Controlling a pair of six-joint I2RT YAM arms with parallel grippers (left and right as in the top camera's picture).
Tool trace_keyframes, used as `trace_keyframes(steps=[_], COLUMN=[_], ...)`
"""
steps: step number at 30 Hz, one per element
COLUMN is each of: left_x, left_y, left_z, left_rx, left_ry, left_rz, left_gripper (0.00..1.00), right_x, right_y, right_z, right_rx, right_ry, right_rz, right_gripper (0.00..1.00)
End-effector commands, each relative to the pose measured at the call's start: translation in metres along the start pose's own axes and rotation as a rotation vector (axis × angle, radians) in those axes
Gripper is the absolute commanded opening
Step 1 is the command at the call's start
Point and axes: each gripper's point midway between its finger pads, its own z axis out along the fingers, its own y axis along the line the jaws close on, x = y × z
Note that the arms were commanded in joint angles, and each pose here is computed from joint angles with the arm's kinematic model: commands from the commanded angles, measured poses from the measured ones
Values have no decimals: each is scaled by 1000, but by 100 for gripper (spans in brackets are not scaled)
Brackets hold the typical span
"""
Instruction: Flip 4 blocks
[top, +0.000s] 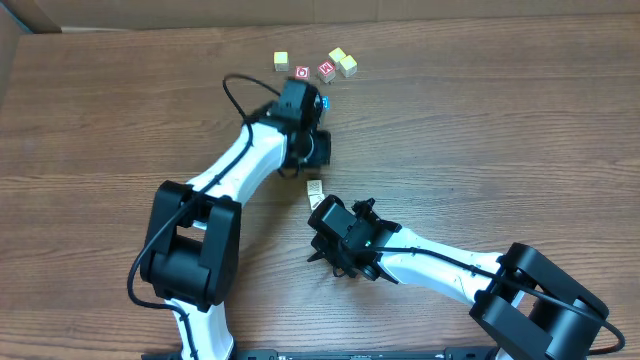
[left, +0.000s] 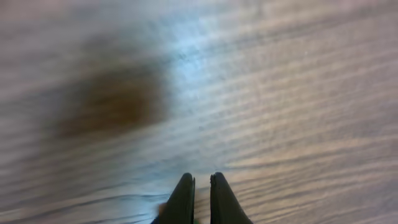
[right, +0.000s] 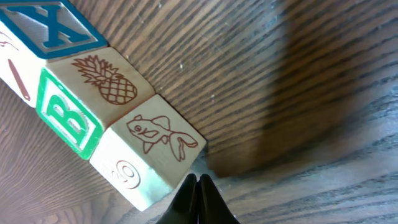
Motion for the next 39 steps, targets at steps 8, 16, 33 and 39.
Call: trace_keyframes(steps=[8, 16, 33, 39], left_x=[20, 50, 84, 83], left_y=[55, 45, 40, 32], left_z=[-16, -16, 7, 8], left_rx=[-307, -243, -166, -120], left_ry=[70, 203, 273, 280], left_rz=[-129, -146, -203, -212], left_gripper=[4, 4, 4, 4], right_x=[8, 5, -67, -69], right_y=[-22, -6, -31, -32], right_z=[2, -17, -30, -30], right_rx=[81, 17, 123, 124], right_ry=[40, 26, -39, -44], right_rz=[-33, -198, -324, -328], right_gripper=[4, 4, 4, 4])
